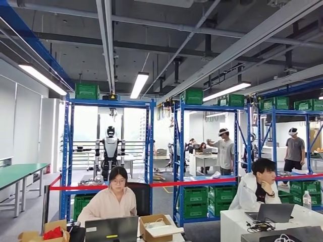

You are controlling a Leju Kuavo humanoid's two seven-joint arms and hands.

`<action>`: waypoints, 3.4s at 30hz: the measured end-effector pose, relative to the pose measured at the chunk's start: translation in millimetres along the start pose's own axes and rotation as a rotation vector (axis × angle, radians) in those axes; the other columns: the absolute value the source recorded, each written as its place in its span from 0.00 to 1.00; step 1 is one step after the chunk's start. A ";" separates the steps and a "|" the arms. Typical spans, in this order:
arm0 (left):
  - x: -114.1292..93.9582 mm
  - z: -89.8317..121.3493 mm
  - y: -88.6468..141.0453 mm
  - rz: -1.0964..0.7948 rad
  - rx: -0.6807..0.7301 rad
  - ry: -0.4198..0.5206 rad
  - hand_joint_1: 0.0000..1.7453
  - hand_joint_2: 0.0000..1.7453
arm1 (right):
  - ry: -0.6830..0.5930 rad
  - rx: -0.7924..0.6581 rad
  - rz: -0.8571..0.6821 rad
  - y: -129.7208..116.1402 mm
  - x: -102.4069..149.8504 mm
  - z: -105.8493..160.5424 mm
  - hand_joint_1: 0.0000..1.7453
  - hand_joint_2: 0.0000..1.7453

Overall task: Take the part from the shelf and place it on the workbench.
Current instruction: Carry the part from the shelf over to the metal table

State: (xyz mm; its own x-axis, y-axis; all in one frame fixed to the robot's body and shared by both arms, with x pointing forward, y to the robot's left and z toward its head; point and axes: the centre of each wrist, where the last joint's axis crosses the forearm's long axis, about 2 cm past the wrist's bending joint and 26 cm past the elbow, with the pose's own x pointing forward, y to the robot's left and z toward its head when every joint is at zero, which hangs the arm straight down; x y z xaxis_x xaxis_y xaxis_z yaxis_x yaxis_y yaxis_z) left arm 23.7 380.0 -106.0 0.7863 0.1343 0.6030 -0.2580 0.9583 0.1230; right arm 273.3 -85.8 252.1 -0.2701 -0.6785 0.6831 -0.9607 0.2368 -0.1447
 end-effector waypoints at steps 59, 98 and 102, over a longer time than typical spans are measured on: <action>0.6 -0.4 -8.6 -0.049 0.015 0.190 0.00 1.00 | 0.056 0.060 0.037 -14.7 1.7 -13.3 1.00 1.00; 8.7 -5.2 -11.9 -0.140 -0.062 0.116 0.00 1.00 | 0.921 -0.349 1.903 -159.2 22.7 -70.1 1.00 1.00; 8.9 -5.3 -12.2 -0.144 -0.068 0.104 0.00 1.00 | 1.019 -0.264 1.942 -156.3 3.4 -52.8 1.00 1.00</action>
State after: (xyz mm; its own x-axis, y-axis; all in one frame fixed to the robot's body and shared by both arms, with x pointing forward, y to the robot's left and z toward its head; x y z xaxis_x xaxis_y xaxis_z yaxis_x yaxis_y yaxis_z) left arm 36.8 370.8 -106.3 0.8669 0.0159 0.4982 -0.1022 0.9839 0.1464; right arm 426.0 -88.5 314.8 -0.4048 0.9094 -0.0959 0.4255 0.0945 -0.9000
